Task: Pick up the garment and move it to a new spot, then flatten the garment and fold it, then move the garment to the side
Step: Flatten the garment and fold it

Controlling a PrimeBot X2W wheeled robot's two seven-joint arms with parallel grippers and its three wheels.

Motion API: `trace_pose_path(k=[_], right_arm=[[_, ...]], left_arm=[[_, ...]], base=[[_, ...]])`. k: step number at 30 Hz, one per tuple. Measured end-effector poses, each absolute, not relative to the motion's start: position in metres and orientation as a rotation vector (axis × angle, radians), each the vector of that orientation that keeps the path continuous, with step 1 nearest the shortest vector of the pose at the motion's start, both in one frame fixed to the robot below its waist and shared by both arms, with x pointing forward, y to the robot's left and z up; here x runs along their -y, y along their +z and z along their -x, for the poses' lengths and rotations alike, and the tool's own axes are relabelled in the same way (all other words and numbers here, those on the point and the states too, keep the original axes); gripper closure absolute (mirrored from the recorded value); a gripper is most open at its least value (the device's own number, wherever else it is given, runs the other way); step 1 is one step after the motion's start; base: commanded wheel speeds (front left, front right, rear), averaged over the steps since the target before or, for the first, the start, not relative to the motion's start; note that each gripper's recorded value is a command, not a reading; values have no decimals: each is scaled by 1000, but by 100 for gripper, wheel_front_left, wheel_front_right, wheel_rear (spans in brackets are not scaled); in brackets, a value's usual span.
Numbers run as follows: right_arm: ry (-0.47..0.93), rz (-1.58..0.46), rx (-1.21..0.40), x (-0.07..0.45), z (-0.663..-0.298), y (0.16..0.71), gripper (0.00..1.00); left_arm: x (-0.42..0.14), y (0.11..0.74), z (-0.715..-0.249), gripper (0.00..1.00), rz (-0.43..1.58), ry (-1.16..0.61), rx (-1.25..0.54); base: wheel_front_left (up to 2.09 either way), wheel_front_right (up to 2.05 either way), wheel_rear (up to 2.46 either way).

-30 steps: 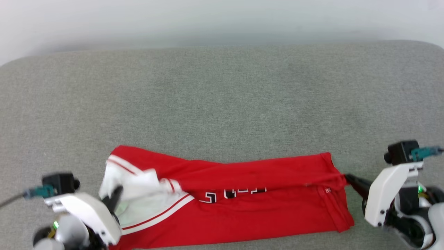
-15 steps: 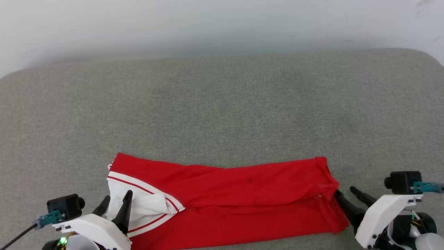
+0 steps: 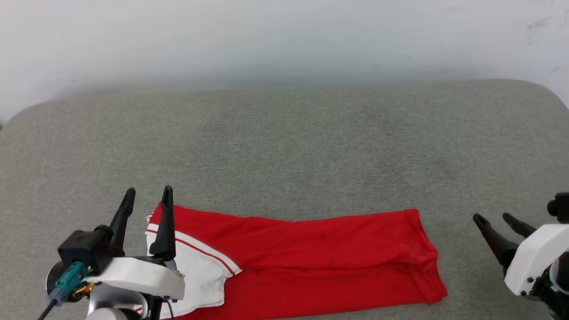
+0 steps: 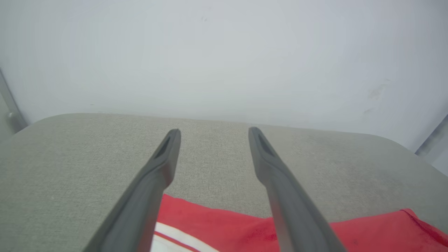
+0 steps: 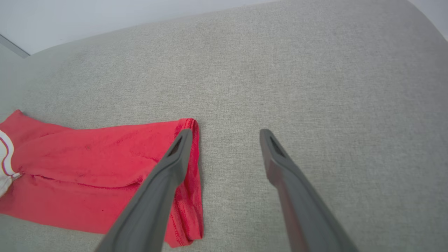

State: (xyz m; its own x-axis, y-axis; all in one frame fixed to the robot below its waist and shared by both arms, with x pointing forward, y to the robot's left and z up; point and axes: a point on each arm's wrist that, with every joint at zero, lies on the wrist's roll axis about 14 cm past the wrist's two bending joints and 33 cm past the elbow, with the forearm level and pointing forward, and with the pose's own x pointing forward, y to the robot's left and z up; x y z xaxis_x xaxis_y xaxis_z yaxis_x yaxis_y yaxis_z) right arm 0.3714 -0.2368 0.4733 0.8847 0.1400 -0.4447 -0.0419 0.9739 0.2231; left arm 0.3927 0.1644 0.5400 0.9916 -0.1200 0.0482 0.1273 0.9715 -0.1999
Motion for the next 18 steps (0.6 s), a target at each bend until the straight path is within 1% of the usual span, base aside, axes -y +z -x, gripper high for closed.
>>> trace_pose_path(k=[3, 7, 13, 18], right_arm=[[106, -170, -534, 237, -376, 470, 0], [142, -151, -632, 226, -379, 454, 0], [211, -203, -800, 193, -376, 410, 0], [262, -263, -938, 165, -369, 375, 0]], left_arm=[[-167, 556, -391, 0, 170, -99, 116], [-173, 562, -386, 0, 128, -65, 159], [-183, 555, -380, 0, 93, -19, 152], [-182, 543, -379, 0, 81, -23, 113]], base=[[0, 0, 0], [0, 0, 0], [0, 0, 0], [0, 0, 0]])
